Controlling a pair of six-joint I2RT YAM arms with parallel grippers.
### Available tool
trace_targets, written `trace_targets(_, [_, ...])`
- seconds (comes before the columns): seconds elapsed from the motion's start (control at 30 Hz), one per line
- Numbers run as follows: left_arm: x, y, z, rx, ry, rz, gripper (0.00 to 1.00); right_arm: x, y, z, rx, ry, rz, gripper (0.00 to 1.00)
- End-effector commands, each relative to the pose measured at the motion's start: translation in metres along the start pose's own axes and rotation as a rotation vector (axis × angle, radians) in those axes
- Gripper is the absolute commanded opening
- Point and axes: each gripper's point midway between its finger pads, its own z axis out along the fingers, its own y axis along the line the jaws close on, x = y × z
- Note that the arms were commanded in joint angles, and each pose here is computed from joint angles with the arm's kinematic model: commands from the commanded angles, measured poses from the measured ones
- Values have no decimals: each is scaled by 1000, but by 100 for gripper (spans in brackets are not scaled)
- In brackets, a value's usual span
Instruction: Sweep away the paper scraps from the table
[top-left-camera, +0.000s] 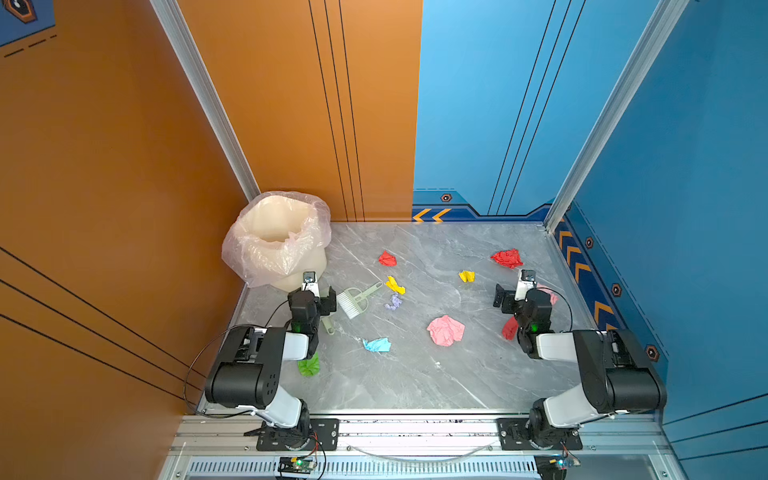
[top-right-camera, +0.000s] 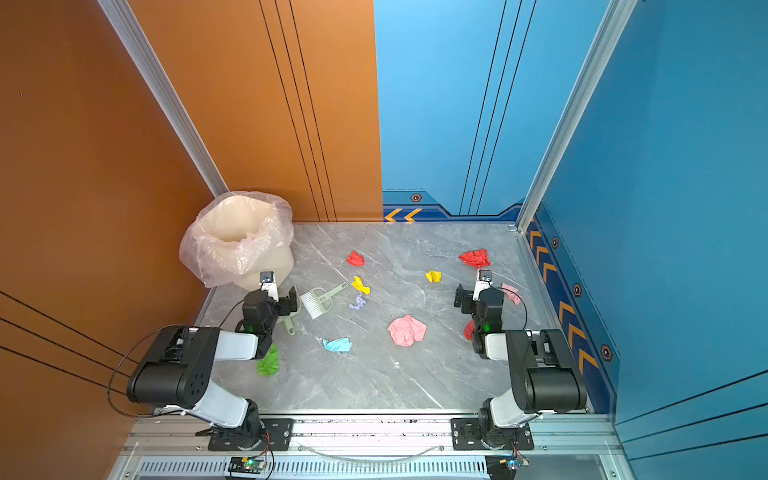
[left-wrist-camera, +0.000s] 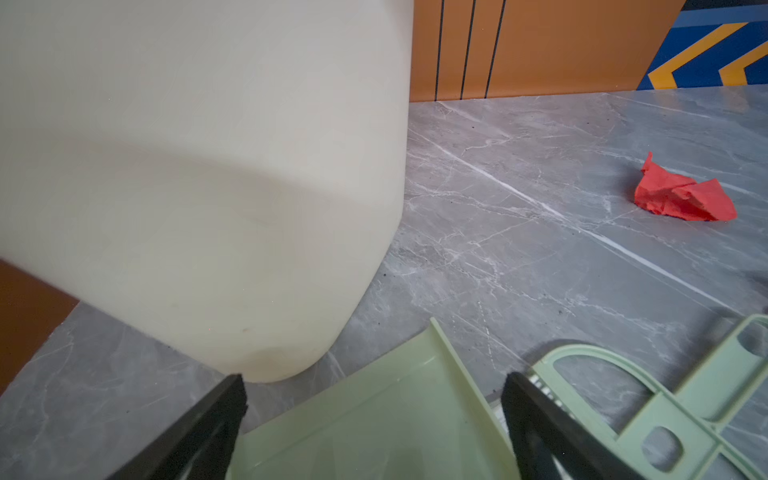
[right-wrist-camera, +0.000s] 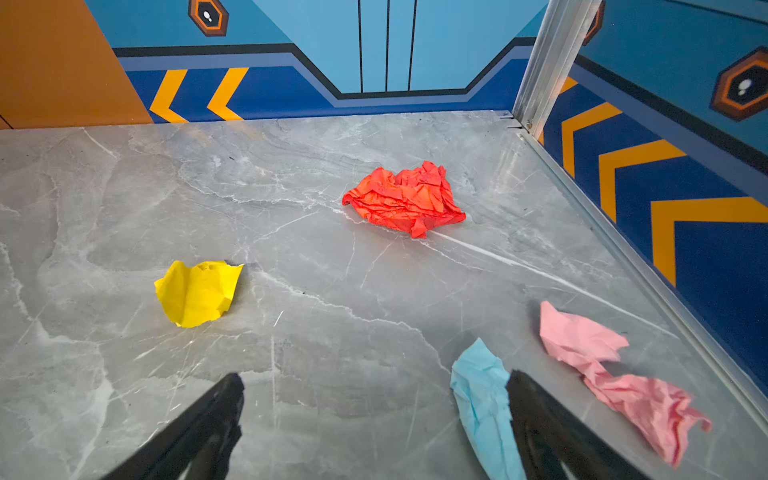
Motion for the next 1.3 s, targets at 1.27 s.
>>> trace_targets(1.27, [-14,-25,-14,132,-60,60,98,-2,1,2,22,3,1,100])
